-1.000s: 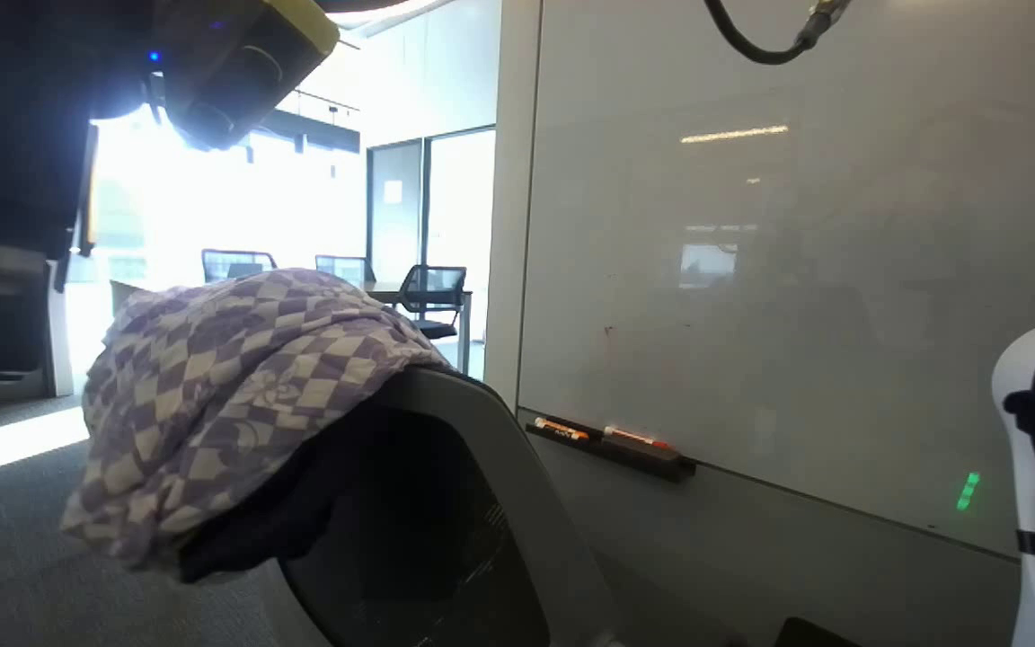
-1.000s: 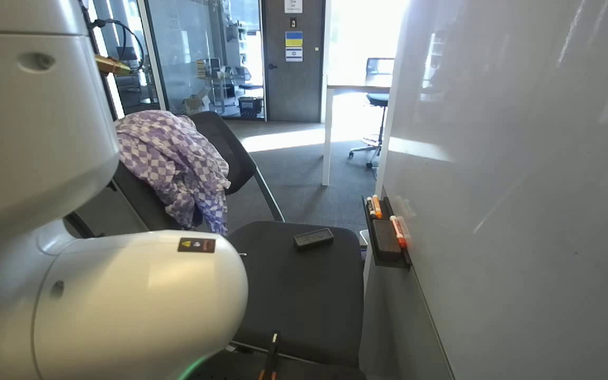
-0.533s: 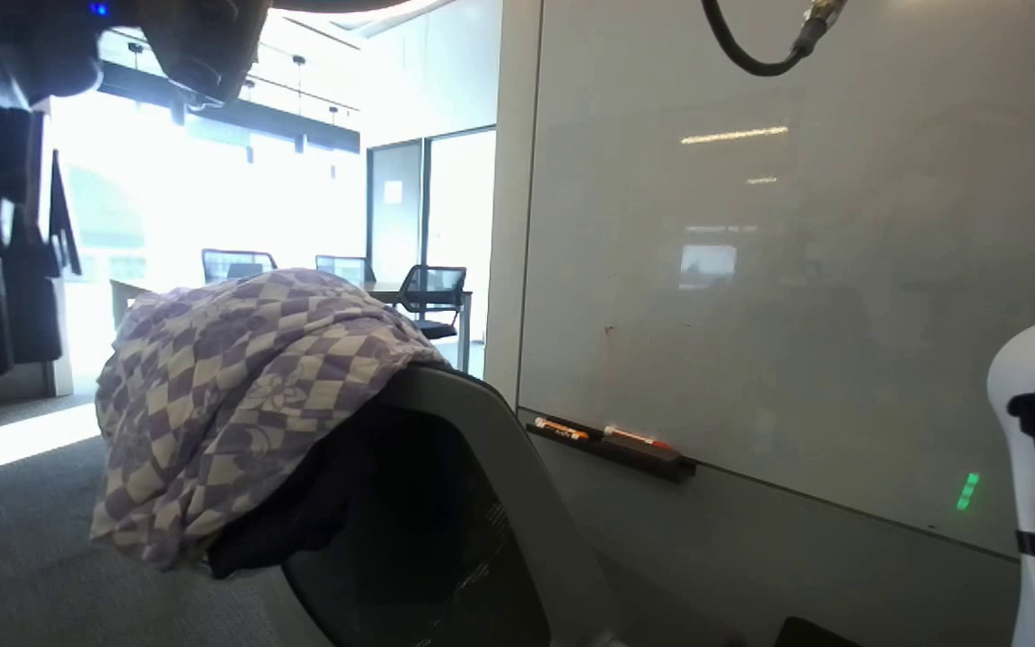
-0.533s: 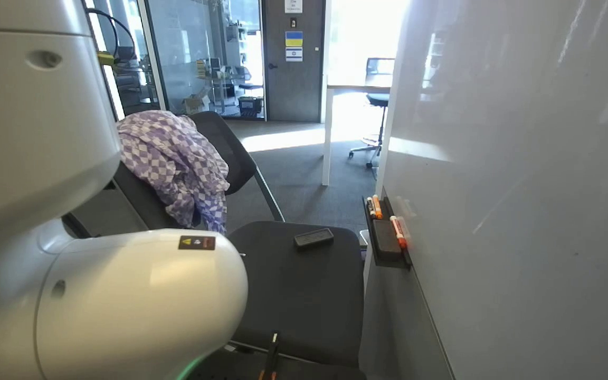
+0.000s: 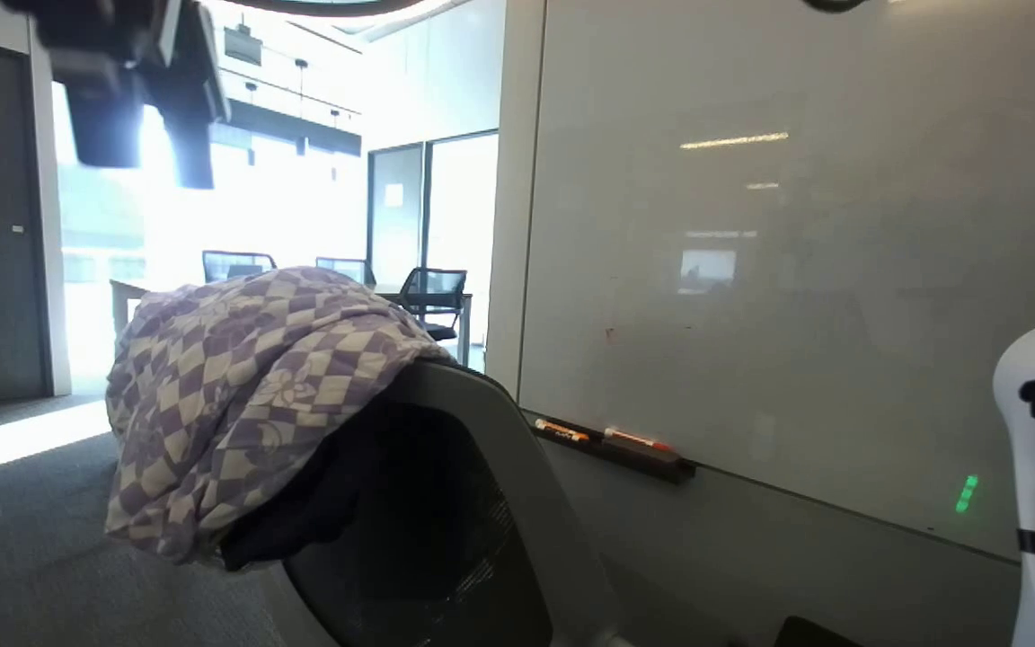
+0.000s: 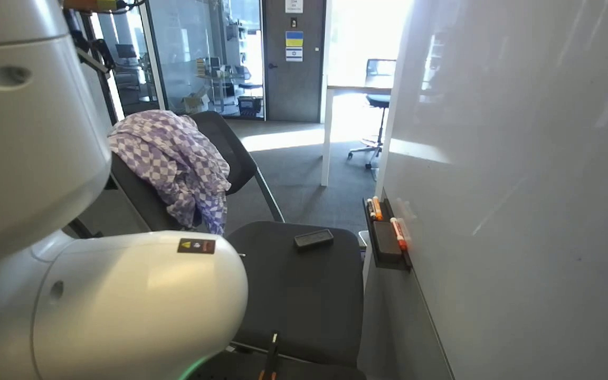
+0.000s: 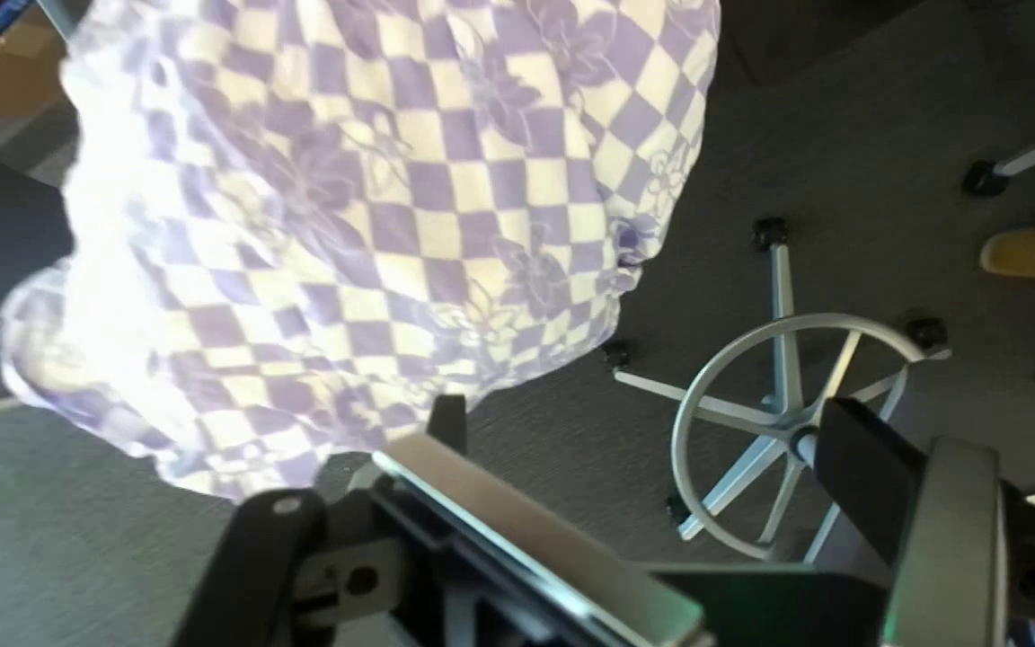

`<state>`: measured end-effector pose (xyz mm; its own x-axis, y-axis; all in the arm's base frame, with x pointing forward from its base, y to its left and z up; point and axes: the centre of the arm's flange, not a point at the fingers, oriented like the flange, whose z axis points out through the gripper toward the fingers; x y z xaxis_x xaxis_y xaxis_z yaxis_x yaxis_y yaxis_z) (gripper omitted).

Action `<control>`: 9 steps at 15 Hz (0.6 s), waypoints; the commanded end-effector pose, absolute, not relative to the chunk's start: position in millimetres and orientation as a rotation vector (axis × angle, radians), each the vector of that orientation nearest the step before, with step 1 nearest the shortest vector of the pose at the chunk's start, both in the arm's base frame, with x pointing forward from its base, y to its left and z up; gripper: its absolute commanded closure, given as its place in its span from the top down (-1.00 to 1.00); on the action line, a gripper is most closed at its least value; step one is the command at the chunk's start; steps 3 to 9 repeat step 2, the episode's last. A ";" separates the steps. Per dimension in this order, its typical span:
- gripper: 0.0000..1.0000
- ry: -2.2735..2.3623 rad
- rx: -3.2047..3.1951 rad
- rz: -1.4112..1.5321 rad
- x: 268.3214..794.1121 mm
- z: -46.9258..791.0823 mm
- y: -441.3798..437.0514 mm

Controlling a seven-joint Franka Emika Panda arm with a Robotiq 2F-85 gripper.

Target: Put the clothing on the chair's backrest

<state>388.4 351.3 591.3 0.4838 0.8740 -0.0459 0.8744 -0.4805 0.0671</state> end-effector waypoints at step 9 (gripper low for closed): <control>1.00 1.240 2.733 0.136 382.1 660.1 278.1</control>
